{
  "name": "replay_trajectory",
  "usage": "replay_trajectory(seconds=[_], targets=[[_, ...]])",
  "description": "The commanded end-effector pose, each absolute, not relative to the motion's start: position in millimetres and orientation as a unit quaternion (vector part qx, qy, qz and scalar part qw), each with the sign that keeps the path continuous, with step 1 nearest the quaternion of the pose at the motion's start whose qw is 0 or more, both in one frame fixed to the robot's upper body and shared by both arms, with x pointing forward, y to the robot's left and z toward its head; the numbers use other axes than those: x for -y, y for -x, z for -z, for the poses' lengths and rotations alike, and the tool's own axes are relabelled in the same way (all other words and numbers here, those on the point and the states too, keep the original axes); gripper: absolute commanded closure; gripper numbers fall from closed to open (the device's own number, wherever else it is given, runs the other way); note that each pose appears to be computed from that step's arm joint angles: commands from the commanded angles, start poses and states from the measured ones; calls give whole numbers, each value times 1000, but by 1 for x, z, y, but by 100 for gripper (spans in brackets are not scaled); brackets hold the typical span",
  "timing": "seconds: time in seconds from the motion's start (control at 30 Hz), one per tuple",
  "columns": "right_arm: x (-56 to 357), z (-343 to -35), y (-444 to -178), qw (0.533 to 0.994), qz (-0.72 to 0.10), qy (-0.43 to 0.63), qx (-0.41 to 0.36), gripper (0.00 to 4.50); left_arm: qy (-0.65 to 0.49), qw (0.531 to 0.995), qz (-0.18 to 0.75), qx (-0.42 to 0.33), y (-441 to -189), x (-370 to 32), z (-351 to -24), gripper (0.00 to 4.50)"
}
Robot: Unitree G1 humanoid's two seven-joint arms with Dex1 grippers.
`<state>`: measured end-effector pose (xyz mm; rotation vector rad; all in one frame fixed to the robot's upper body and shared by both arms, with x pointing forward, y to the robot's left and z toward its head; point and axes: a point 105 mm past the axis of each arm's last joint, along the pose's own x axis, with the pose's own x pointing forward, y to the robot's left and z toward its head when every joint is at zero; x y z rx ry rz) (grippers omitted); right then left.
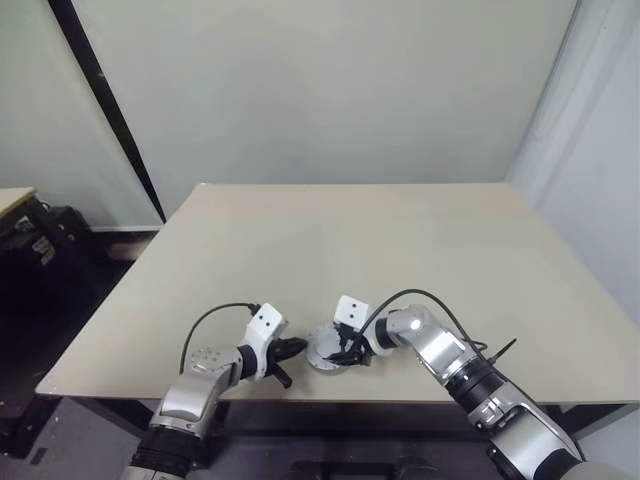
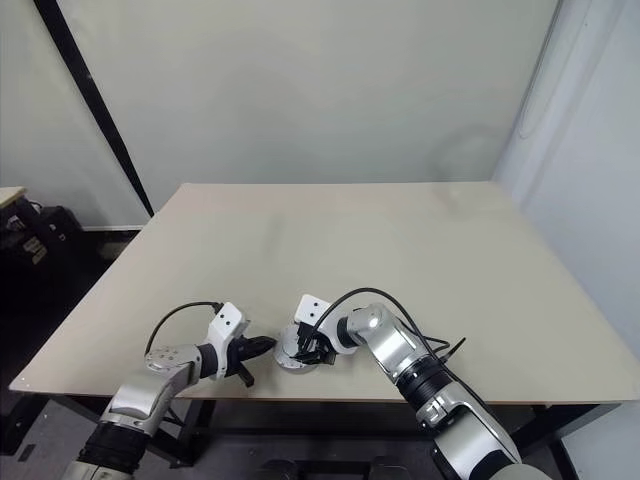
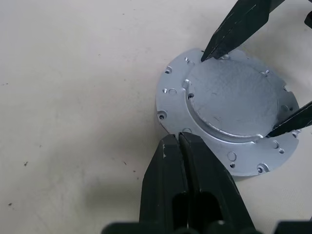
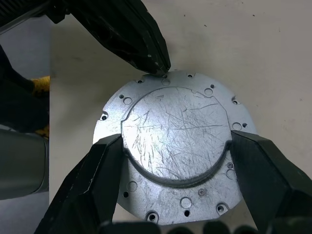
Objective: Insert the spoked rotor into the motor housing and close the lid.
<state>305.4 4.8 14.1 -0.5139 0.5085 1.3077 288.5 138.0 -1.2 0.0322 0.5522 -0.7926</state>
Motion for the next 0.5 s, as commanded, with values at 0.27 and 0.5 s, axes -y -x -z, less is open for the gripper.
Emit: replay_trajectory(seconds=[0.27, 0.5], targets=[[-10, -14, -301, 725, -603, 246, -226, 133, 96, 883, 414, -201, -296, -116, -30, 450], [-10, -14, -300, 725, -602, 245, -228, 133, 98, 870, 430, -222, -288, -113, -25, 450]])
